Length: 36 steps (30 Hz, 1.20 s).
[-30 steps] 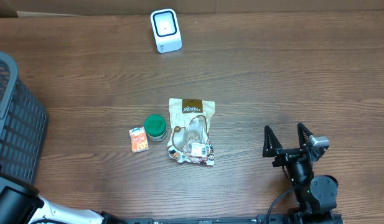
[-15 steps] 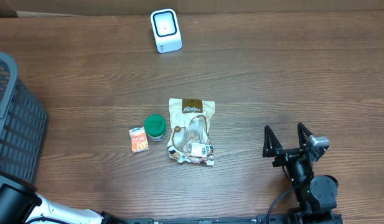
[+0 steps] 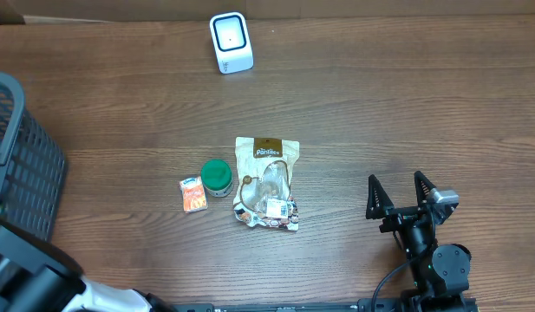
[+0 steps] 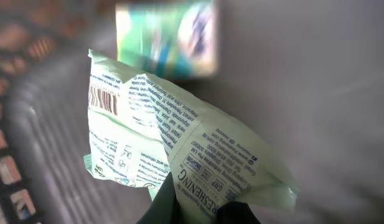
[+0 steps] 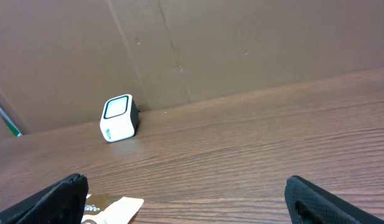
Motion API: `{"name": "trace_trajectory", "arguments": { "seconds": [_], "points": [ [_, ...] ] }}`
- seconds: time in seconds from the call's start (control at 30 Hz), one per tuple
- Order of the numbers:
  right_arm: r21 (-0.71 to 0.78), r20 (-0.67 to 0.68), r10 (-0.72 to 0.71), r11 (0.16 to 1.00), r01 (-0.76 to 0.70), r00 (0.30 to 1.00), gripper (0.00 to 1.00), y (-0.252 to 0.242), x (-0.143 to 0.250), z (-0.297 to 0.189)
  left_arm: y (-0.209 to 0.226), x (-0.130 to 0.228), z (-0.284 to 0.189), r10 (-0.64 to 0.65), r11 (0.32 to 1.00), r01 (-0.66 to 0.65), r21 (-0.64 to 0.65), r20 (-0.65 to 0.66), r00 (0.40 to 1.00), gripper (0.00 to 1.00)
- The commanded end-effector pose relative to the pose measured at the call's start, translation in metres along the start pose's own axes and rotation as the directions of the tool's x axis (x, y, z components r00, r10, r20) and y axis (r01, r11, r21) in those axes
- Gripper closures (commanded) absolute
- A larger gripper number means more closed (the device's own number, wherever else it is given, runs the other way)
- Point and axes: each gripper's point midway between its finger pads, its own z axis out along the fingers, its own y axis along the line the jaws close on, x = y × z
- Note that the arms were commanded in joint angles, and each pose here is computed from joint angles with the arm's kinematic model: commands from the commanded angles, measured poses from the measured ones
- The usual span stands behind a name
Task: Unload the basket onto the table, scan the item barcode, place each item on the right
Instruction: 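Grasp the mint-green pack with the left gripper and lift it out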
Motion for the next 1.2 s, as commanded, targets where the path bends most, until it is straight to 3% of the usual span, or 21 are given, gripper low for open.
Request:
{"name": "trace_trajectory", "arguments": {
  "seconds": [0.0,0.27,0.67,0.9,1.17],
  "points": [
    [0.002,0.008,0.002,1.0,-0.002,1.0,0.0,-0.001,0.001,0.0,-0.002,-0.029,-0.056,-0.06,0.997,0.052,0.06,0.153,0.986,0.96],
    [0.003,0.008,0.002,1.0,-0.002,1.0,0.0,-0.001,0.001,0.0,-0.01,-0.046,-0.138,-0.117,0.987,0.068,0.146,0.354,0.928,0.96],
    [0.003,0.008,0.002,1.0,-0.002,1.0,0.0,-0.001,0.001,0.0,-0.04,-0.049,-0.27,-0.15,0.951,-0.067,0.303,0.637,0.756,0.96],
    [0.003,0.008,0.002,1.0,-0.002,1.0,0.0,-0.001,0.001,0.0,-0.072,-0.014,-0.298,-0.085,0.916,-0.194,0.35,0.643,0.761,0.96],
    [0.002,0.008,0.002,1.0,-0.002,1.0,0.0,-0.001,0.001,0.0,-0.136,0.059,-0.307,0.181,0.806,-0.469,0.361,0.604,0.776,0.96]
  ]
}}
